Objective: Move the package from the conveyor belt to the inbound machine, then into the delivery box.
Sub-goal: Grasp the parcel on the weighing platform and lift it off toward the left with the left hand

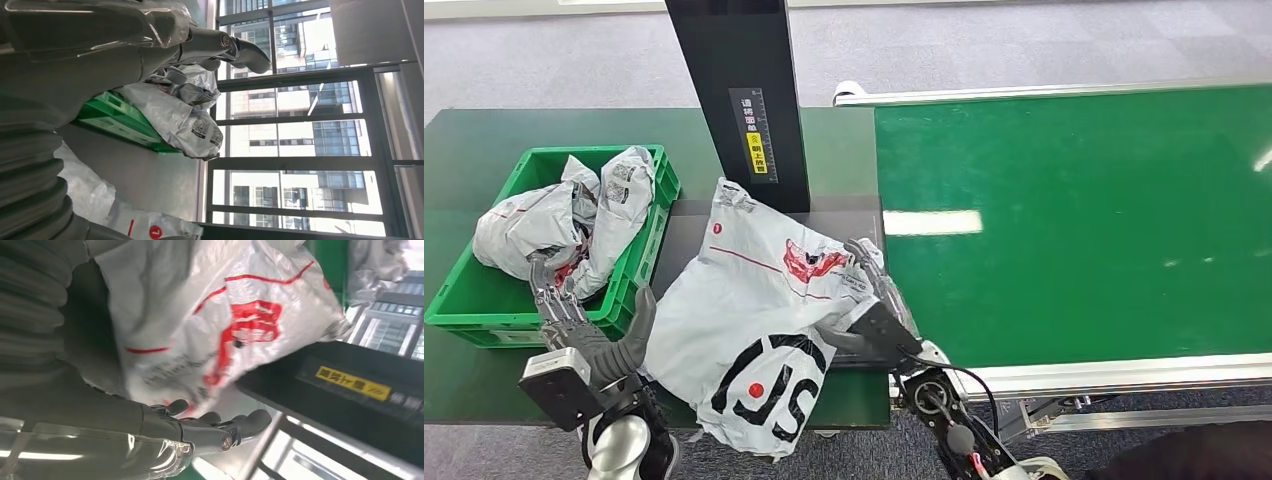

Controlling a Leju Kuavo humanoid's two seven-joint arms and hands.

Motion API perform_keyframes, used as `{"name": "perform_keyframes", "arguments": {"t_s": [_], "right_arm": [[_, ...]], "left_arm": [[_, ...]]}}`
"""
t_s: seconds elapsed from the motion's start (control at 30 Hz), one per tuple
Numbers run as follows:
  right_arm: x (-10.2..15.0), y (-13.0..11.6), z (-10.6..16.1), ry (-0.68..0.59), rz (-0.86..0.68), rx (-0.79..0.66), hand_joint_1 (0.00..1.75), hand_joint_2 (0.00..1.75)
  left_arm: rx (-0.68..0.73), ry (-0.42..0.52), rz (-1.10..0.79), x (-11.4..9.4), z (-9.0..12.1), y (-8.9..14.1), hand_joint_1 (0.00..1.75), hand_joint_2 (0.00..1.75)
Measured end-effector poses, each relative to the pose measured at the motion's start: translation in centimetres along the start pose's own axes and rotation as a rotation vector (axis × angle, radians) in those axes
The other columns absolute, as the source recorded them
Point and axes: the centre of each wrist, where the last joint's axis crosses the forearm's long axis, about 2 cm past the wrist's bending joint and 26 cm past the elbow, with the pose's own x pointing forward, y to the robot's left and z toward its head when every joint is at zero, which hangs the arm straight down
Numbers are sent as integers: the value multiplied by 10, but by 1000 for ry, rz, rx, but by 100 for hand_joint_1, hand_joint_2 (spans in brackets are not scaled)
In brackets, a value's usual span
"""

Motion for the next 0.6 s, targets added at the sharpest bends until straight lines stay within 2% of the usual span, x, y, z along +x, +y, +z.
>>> {"name": "perform_keyframes", "arguments": {"t_s": [0.13, 0.23, 0.3, 0.37, 0.43, 0.5, 0.6], "right_arm": [[-14, -2, 28, 76, -266, 9, 0, 175], [-24, -10, 40, 95, -314, -11, 0, 175], [-27, -16, 45, 88, -284, -39, 0, 175], [-27, -22, 47, 59, -244, -73, 0, 175], [-25, -28, 47, 12, -260, -109, 0, 175], [-22, -34, 47, -38, -304, -142, 0, 175], [-17, -44, 47, -87, -334, -176, 0, 175]], "left_arm": [[-66, -2, 2, -1, 5, 2, 0, 175], [-147, -8, 5, -1, 8, -1, 0, 175], [-208, -2, 8, -2, 10, -3, 0, 175], [-329, 3, -12, -2, 13, -5, 0, 175], [-508, 14, -74, -2, 18, -9, 0, 175], [-693, 45, -180, -4, 26, -13, 0, 175], [-888, 89, -382, -13, 37, -17, 0, 175]]}}
